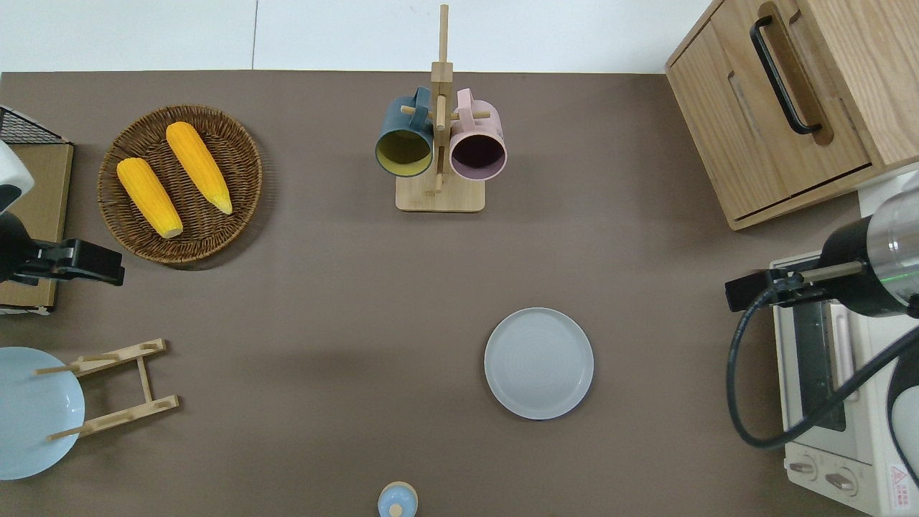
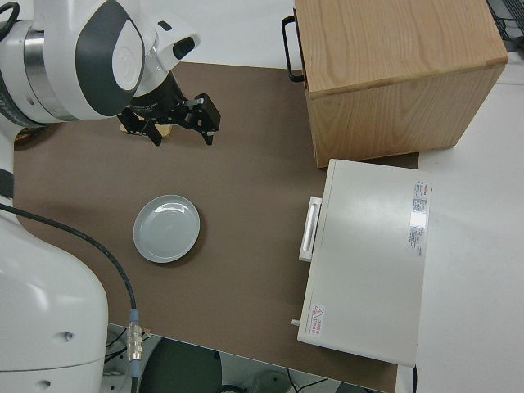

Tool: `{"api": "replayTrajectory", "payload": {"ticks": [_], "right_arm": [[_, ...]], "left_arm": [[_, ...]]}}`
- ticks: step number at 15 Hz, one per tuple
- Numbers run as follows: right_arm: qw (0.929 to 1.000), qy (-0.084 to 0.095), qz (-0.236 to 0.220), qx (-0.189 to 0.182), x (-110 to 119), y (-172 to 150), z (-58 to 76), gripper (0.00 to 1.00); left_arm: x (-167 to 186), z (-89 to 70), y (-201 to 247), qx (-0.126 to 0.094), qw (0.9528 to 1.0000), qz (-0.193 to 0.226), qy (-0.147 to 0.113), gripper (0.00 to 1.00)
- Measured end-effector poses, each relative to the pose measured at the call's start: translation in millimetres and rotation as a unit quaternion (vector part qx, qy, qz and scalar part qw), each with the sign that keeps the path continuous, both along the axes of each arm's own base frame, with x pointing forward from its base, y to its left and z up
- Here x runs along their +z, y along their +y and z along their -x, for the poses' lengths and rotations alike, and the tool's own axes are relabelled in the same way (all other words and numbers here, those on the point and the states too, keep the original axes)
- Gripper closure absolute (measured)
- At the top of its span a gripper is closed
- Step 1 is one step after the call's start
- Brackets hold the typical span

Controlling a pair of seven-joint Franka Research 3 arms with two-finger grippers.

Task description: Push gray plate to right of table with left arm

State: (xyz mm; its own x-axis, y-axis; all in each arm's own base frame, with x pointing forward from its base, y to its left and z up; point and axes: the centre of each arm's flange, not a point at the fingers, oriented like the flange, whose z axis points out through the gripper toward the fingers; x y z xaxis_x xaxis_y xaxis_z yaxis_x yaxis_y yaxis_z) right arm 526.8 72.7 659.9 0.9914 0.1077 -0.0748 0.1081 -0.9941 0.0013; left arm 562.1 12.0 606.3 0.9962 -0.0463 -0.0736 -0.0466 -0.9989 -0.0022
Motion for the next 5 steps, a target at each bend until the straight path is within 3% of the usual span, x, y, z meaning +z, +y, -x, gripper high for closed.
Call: {"api": "replayTrajectory", "payload": {"ticks": [5], "right_arm": [[1.0000, 0.000, 0.000, 0.000, 0.0, 0.0, 0.0, 0.01]], "left_arm": [[-2.6, -10.6, -3.5, 0.002, 0.9994, 0.021, -0.027, 0.00]]}}
